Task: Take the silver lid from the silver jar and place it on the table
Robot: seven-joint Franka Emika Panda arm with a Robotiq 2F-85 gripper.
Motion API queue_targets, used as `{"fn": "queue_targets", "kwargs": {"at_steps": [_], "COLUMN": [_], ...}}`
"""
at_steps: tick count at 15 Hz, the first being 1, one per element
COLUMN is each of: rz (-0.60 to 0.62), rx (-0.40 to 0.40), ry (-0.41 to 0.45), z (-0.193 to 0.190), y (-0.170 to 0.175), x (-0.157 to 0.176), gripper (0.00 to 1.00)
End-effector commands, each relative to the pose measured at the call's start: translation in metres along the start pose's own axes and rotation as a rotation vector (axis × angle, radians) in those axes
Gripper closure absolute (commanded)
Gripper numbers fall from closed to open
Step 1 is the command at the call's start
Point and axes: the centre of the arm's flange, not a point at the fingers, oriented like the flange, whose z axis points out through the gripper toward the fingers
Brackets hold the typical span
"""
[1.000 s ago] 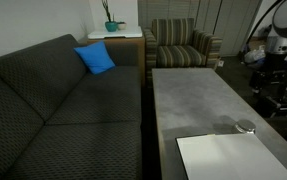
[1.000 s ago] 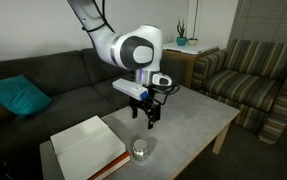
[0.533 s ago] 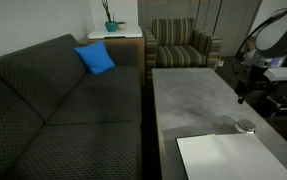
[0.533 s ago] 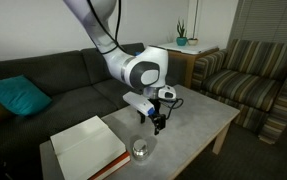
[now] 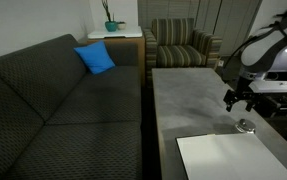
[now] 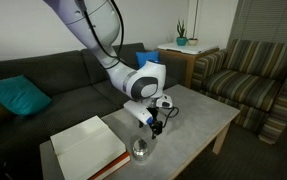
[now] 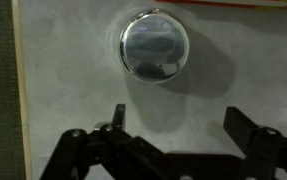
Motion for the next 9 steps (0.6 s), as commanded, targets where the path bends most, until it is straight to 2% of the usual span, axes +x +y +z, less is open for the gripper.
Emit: {"fn": "queue_targets", "kwargs": {"at_steps": [1, 9], "rz": [0.012, 0.043], "rx": [0.021, 0.008], "ry": [-0.040, -0.072], "z": [0.025, 0.039], "y": [-0.003, -0.003], "x": [0.010, -0.001], "gripper": [0.00, 0.00]}}
